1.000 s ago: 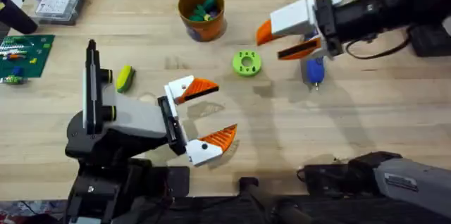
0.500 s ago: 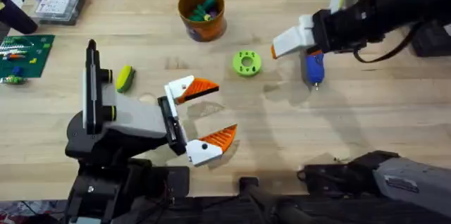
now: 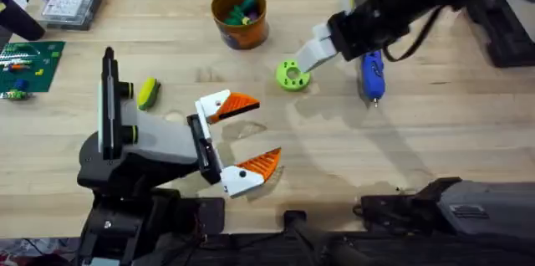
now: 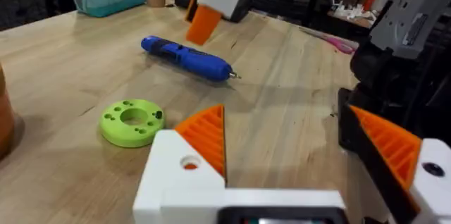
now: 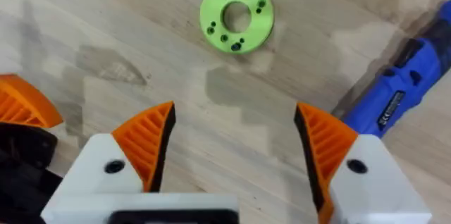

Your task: Pick up the gripper from the table and insert it into the empty holder that is missing its gripper. Then pick up a screw, insert it into the mounting hole, and use the screwdriver to tighten it. Finally, clean up the table by picking up the vegetable and placing it into the bucket.

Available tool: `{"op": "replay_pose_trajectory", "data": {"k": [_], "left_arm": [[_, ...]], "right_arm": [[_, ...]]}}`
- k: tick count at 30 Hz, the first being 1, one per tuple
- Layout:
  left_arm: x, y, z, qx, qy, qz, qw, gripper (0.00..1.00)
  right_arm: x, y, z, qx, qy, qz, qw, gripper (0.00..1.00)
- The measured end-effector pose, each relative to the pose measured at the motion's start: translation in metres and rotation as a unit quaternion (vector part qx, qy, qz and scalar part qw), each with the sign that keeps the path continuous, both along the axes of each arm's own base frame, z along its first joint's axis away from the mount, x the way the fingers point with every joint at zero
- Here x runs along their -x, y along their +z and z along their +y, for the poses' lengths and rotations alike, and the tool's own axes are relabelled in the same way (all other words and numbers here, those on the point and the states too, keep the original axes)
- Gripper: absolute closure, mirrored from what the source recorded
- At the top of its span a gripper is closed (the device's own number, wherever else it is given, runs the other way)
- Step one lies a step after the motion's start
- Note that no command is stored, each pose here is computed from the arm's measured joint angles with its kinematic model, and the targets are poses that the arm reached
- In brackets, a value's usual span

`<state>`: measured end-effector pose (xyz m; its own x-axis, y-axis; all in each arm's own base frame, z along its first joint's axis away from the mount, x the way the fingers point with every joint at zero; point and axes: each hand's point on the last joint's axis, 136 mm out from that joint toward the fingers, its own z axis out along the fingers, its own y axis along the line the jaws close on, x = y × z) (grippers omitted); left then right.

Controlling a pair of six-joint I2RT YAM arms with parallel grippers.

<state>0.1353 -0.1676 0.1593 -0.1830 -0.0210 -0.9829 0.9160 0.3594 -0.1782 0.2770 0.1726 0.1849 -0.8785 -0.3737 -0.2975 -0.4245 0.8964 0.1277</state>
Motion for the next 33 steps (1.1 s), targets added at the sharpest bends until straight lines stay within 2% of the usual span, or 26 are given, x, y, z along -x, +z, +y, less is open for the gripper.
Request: {"op": "replay_pose_trajectory", "data": {"k": [8, 12, 18, 28, 33], "left_arm": [[0.000, 0.000, 0.000, 0.000, 0.000, 0.000, 1.000, 0.010], [0.000, 0.000, 0.000, 0.000, 0.000, 0.000, 1.000, 0.010], [0.000, 0.000, 0.000, 0.000, 0.000, 0.000, 1.000, 0.010], [0.000, 0.000, 0.000, 0.000, 0.000, 0.000, 1.000, 0.010], [0.000, 0.000, 0.000, 0.000, 0.000, 0.000, 1.000, 0.010]], "right_arm": [[0.012, -0.030, -0.002, 0.058, 0.015, 0.055, 0.997, 0.005], [0.015, -0.039, 0.000, 0.075, 0.027, 0.044, 0.996, 0.004], [0.020, -0.070, 0.004, 0.085, 0.033, 0.043, 0.995, 0.004], [0.004, -0.084, 0.014, 0.061, 0.025, 0.005, 0.998, 0.004], [0.015, -0.100, 0.006, 0.062, 0.020, 0.009, 0.998, 0.004]]}}
